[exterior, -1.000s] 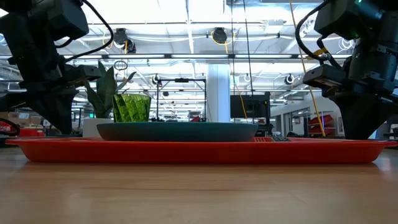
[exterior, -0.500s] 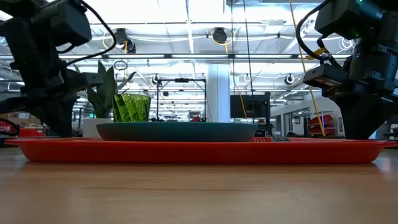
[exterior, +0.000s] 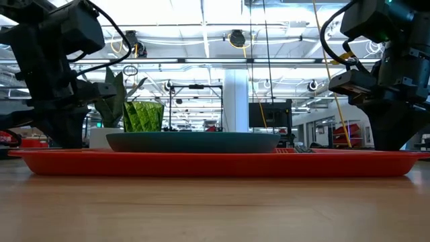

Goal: Pick and place plate/cup/fork/spoon on tray
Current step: Adjust the red tray

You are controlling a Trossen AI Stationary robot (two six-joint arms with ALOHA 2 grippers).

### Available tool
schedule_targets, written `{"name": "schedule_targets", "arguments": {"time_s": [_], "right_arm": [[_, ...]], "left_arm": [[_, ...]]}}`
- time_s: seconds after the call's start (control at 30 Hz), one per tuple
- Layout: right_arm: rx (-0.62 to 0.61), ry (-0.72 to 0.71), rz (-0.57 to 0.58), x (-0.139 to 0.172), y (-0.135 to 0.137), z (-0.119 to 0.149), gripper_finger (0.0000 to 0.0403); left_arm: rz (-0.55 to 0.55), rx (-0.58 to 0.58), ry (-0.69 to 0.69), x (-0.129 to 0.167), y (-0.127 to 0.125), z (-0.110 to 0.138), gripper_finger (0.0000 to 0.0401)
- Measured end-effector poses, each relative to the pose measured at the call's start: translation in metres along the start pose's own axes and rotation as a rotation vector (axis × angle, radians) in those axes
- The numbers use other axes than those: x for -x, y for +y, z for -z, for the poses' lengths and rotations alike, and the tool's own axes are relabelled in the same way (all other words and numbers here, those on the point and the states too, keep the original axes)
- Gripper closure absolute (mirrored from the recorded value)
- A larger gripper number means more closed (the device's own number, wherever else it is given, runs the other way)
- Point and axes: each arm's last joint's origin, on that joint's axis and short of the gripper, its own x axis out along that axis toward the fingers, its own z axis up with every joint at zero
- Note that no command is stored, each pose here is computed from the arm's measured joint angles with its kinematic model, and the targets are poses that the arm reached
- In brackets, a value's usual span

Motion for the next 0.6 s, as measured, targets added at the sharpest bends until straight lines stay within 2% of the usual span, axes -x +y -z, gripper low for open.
{"name": "schedule_targets", "arguments": {"time_s": [0.6], "right_arm": [[0.023,0.054,-0.012,0.0001,0.0018,0.0019,0.0369]], "left_arm": [[-0.004,0.003,-0.013,-0.0015,-0.0001,-0.0065,0.0398]]}}
